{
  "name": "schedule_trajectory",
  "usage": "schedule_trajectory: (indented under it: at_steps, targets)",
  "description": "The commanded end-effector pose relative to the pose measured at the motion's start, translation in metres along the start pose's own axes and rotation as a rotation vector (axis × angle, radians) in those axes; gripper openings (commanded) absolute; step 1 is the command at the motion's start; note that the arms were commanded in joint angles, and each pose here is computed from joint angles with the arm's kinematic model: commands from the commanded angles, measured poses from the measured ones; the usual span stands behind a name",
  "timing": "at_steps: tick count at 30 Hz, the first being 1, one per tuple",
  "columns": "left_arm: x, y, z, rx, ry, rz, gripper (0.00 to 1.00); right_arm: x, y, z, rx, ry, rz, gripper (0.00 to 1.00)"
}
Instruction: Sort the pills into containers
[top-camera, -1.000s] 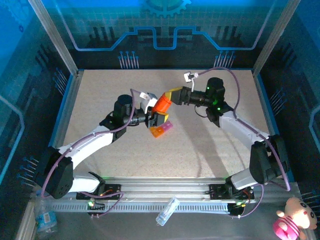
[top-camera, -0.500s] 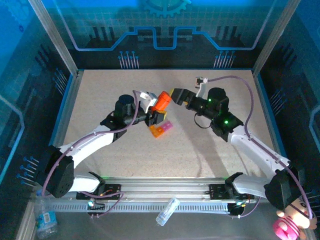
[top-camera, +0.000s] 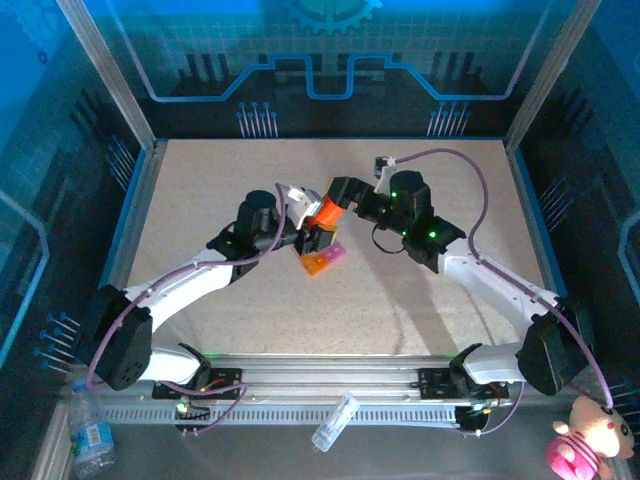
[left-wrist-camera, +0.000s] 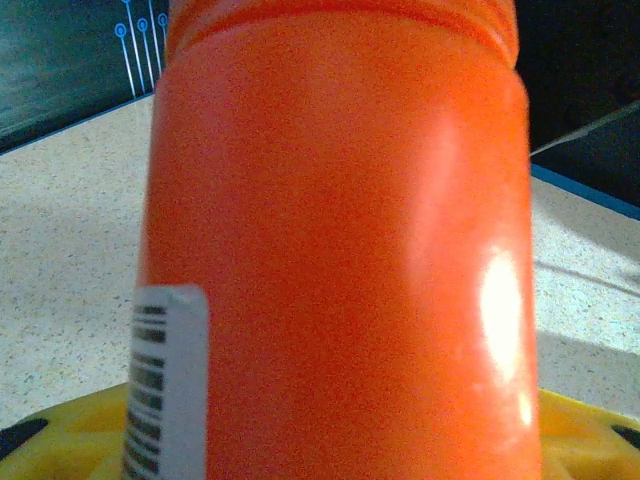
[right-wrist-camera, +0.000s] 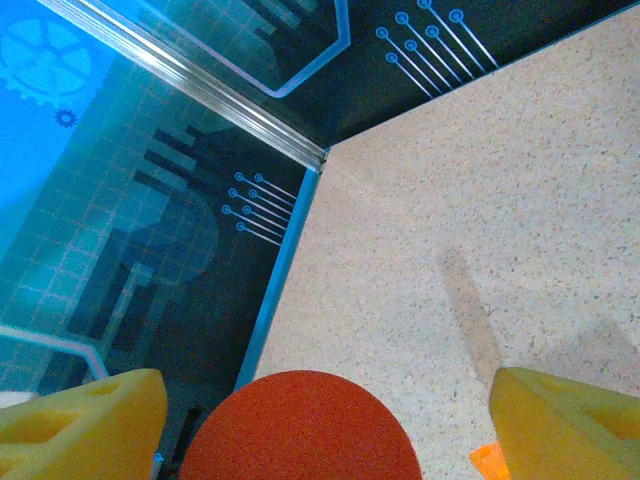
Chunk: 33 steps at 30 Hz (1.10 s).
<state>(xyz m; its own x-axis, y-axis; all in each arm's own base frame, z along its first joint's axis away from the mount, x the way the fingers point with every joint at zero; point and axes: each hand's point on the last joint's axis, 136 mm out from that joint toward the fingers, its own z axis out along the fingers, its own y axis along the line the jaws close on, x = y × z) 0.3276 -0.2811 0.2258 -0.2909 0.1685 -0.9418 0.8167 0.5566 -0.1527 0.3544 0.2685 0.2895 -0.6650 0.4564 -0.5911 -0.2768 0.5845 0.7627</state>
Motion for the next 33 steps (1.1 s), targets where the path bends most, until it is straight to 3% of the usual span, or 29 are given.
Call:
schedule_trajectory:
  at_steps: [1, 9, 15, 21, 28, 30, 33]
  targets:
    - [-0.021, -0.003, 0.001, 0.004, -0.042, 0.048, 0.0, -0.005, 0.02, 0.004, -0.056, -0.004, -0.004, 0.79]
    - [-0.024, -0.003, 0.001, 0.005, -0.051, 0.04, 0.0, 0.003, 0.023, 0.0, -0.09, 0.027, -0.027, 0.51]
    - [-0.03, -0.012, -0.005, 0.04, -0.071, 0.023, 0.0, -0.001, 0.028, -0.007, -0.255, 0.062, -0.13, 0.46]
    - [-0.036, -0.032, -0.013, 0.151, -0.084, -0.027, 0.0, -0.003, 0.035, -0.023, -0.544, 0.144, -0.341, 0.5]
    - [-0.041, -0.04, -0.014, 0.209, -0.103, -0.074, 0.0, -0.009, 0.031, -0.019, -0.601, 0.157, -0.305, 0.51]
    - [-0.04, -0.037, -0.012, 0.2, -0.1, -0.075, 0.0, -0.013, 0.033, -0.019, -0.598, 0.139, -0.282, 0.59]
    - [-0.038, -0.032, -0.009, 0.174, -0.091, -0.069, 0.0, -0.02, 0.033, -0.021, -0.564, 0.106, -0.247, 0.79]
